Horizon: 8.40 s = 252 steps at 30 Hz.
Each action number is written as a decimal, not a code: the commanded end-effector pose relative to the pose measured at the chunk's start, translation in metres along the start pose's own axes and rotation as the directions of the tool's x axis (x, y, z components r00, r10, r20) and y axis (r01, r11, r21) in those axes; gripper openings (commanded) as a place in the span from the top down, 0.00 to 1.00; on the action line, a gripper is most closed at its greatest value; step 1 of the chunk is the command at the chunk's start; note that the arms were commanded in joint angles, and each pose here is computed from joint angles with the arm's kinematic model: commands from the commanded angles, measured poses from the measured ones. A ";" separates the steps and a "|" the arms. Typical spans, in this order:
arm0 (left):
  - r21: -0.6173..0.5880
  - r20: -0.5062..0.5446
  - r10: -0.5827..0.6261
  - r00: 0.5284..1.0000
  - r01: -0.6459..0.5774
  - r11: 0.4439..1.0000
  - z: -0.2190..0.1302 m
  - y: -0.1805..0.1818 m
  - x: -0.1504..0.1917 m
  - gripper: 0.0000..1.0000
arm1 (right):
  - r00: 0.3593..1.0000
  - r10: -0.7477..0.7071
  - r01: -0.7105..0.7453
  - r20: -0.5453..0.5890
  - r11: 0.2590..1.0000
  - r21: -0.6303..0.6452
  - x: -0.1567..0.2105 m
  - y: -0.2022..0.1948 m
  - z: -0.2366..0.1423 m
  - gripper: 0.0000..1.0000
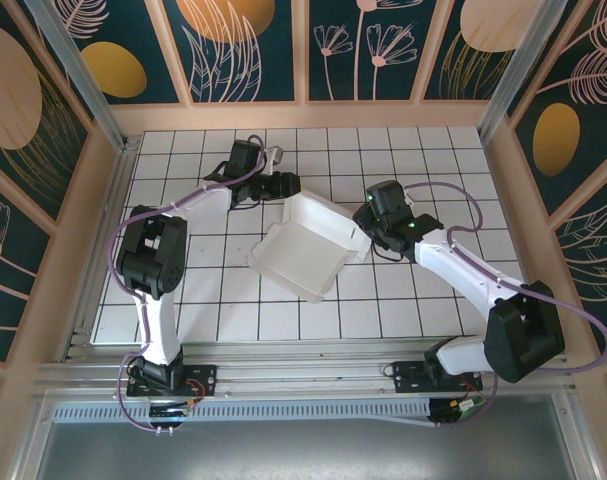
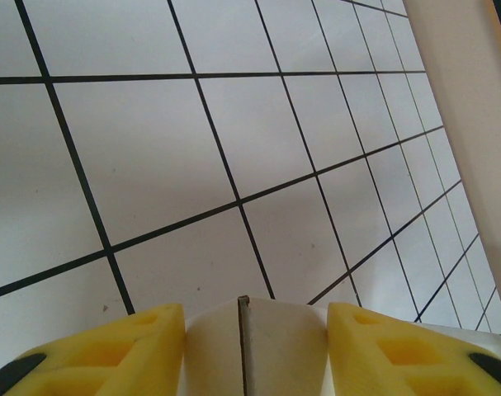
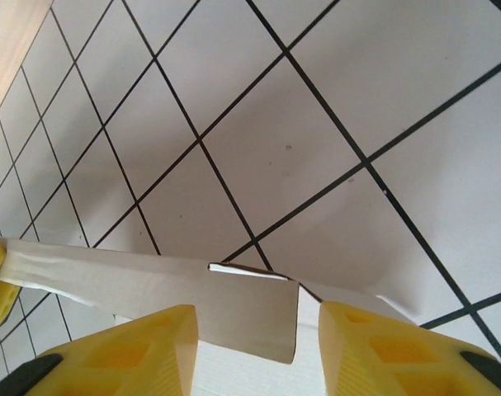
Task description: Fold the paper box
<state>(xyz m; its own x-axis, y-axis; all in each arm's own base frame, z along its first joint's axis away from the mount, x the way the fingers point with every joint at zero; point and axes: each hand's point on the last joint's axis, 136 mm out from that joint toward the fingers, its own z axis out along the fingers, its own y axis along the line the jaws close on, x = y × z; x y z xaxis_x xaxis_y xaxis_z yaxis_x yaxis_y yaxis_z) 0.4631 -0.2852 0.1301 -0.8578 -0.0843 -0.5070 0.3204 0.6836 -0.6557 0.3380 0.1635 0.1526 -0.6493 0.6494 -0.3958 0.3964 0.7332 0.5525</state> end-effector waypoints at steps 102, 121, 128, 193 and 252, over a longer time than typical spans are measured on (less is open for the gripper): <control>-0.080 -0.015 0.263 0.965 -0.263 0.961 -0.056 -0.029 0.054 0.14 | 0.547 -0.782 0.824 -0.300 0.566 0.028 0.063 -0.013 0.040 0.93; -0.227 -0.276 0.135 0.952 -0.201 0.953 0.072 -0.029 0.059 0.73 | 0.597 -0.736 0.776 -0.321 0.631 -0.004 0.054 -0.061 0.099 0.86; -0.312 -0.367 0.092 0.926 -0.216 0.925 0.107 -0.006 0.081 0.78 | 0.644 -0.710 0.735 -0.286 0.678 -0.026 0.050 -0.055 0.097 0.79; -0.335 -0.440 0.038 0.897 -0.204 0.920 0.140 0.007 0.132 0.88 | 0.964 0.032 -0.082 -0.264 0.980 -0.180 0.036 0.004 0.095 0.92; -0.328 -0.414 0.071 0.908 -0.221 0.919 0.139 -0.008 0.113 0.88 | 0.911 -0.273 0.235 -0.310 0.959 -0.156 0.044 -0.087 0.069 1.00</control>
<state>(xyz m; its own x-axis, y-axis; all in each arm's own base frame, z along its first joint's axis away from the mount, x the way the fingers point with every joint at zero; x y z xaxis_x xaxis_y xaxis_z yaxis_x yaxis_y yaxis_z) 0.4385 -0.4048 0.0200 -0.8965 0.2504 -0.3656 0.3734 0.8710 -0.3191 0.3209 0.1368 0.0449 -0.8948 0.3303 -0.3005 0.1286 0.8350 0.5350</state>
